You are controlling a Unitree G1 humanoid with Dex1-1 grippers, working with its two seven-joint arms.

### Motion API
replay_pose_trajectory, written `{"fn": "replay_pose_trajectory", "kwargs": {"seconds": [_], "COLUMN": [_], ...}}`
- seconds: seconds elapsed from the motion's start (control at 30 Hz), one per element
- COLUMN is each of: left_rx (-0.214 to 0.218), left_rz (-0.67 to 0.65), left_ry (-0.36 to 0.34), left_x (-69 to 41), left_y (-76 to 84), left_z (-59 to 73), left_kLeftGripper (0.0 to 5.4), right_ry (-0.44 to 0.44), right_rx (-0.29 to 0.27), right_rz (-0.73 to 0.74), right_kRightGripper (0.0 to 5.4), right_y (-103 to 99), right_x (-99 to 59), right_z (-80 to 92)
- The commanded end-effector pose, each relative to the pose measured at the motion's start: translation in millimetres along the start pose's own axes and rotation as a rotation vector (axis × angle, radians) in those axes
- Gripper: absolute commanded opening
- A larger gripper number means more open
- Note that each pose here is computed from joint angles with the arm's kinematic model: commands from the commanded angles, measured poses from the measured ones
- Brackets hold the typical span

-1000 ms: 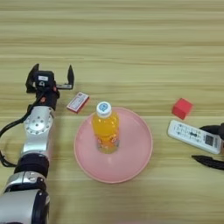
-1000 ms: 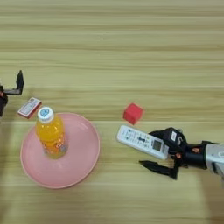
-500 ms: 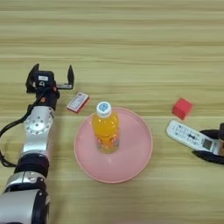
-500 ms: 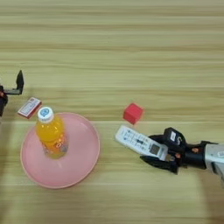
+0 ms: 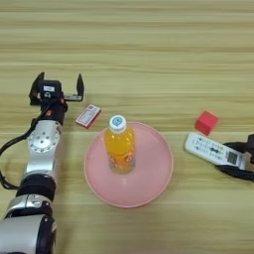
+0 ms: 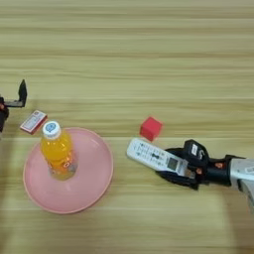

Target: Move the objects on the table

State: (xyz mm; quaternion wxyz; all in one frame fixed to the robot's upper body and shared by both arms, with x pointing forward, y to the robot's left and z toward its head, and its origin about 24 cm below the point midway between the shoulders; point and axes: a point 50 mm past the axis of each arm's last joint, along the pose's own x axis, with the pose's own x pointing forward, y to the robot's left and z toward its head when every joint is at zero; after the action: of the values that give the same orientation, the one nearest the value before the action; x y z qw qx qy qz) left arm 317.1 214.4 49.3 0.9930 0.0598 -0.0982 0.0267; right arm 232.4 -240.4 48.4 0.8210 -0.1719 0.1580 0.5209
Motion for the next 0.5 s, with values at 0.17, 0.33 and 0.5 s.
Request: {"fn": "replay_pose_trajectory", "kwargs": {"seconds": [0.17,0.33,0.5], "left_rx": [-0.002,-0.002,-0.001], "left_rz": [-0.005,-0.005,-0.005], "left_ry": [-0.018,-0.017,-0.016], "left_x": [2.8,2.6,2.8], "left_y": [-1.7,-2.5,-2.8], "left_z": [3.4,2.8,2.4], "left_kLeftGripper": [5.40,5.40,5.40], "right_ry": [-0.072,-0.090,-0.124], "right_rx": [-0.084,-0.124,-0.139], "right_rz": [-0.099,-0.149,-0.171], "right_kRightGripper": [2.89,2.89,2.89], "right_y": [-15.0,-19.7,-22.3], "right_x": [3.8,13.3,30.2], "right_z": [33.6,52.5,74.8]}}
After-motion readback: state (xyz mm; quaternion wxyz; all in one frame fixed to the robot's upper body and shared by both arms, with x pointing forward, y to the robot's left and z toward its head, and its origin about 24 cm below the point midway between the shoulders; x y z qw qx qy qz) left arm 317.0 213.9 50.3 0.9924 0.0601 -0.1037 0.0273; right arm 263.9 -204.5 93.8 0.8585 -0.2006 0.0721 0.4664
